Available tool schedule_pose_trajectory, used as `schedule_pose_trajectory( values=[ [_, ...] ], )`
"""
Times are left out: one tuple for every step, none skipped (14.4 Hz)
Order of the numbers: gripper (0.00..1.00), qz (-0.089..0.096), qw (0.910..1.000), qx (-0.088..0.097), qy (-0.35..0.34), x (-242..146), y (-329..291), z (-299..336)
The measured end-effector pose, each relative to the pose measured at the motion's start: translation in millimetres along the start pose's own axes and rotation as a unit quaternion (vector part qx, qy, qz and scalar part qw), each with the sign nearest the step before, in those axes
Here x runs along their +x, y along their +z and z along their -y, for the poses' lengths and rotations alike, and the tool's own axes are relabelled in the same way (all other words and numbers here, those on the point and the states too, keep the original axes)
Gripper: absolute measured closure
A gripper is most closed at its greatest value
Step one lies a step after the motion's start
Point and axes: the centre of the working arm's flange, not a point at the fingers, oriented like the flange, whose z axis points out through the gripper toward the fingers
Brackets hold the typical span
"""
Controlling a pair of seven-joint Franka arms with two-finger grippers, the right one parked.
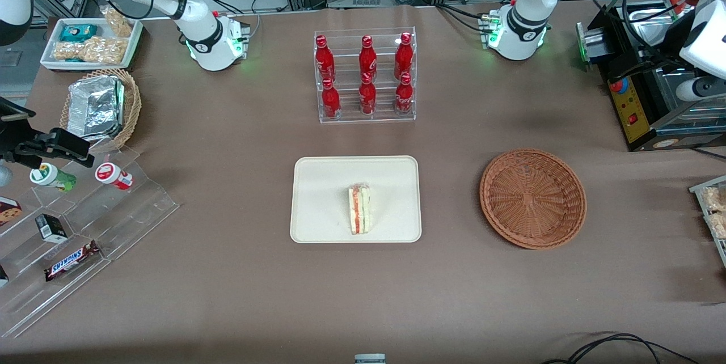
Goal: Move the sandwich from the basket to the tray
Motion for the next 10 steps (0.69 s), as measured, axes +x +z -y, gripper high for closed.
schedule_pose_trajectory(
  values=[
    [0.00,-0.007,1.0000,-0.002,0.000,1.7,-1.0,-0.4],
    [0.00,-0.014,0.9999,-0.003,0.000,3.2,-2.2,-0.8],
    [0.00,-0.021,0.9998,-0.005,0.000,4.6,-3.4,-1.2],
    [0.00,-0.027,0.9996,-0.007,0.000,6.0,-4.4,-1.5],
    [0.00,-0.031,0.9995,-0.008,0.000,6.7,-5.2,-1.8],
    [0.00,-0.033,0.9994,-0.010,0.001,7.5,-5.6,-2.3],
    [0.00,-0.034,0.9994,-0.011,0.001,8.9,-4.8,-2.5],
    [0.00,-0.035,0.9993,-0.012,0.001,11.9,-2.8,-2.8],
    [0.00,-0.038,0.9992,-0.013,0.001,16.3,-0.9,-3.3],
    [0.00,-0.040,0.9991,-0.014,0.001,20.2,1.1,-3.5]
  ],
)
